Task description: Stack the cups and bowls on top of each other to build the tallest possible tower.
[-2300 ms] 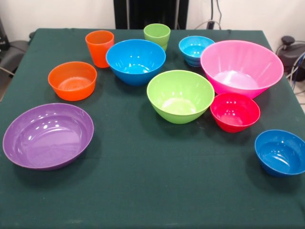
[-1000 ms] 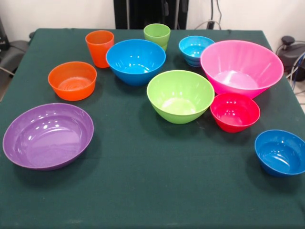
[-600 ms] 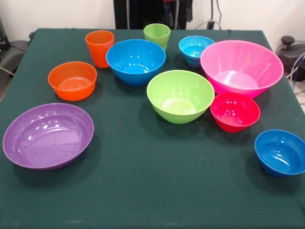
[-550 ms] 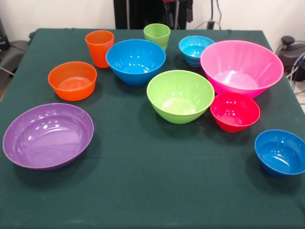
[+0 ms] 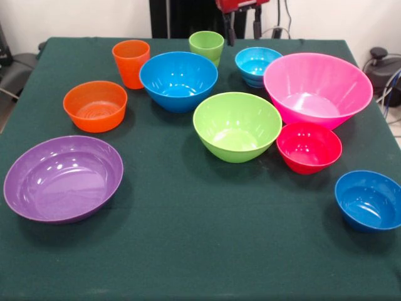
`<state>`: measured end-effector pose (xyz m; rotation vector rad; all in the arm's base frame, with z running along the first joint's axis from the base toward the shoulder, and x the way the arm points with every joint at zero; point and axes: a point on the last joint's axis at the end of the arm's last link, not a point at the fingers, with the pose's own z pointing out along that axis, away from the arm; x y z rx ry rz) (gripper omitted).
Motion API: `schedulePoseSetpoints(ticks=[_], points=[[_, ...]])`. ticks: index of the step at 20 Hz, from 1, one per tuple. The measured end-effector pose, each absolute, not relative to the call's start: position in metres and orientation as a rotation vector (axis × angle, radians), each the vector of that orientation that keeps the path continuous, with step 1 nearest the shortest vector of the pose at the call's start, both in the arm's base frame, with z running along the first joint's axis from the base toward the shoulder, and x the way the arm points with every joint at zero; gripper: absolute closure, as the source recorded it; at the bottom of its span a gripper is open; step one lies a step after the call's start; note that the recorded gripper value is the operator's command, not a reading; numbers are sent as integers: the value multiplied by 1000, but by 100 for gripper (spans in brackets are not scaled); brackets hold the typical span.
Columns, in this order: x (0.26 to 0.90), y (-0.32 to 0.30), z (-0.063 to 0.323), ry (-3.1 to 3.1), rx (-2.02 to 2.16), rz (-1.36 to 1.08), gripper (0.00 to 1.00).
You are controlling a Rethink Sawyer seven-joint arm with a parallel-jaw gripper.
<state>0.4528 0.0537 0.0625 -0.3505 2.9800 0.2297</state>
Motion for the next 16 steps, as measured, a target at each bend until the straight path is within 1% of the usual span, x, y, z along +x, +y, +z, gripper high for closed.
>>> schedulePoseSetpoints(ticks=[6,16], points=[[456,48,65,2989,-341,225,0],[474,18,88,3027,-271,183,0]])
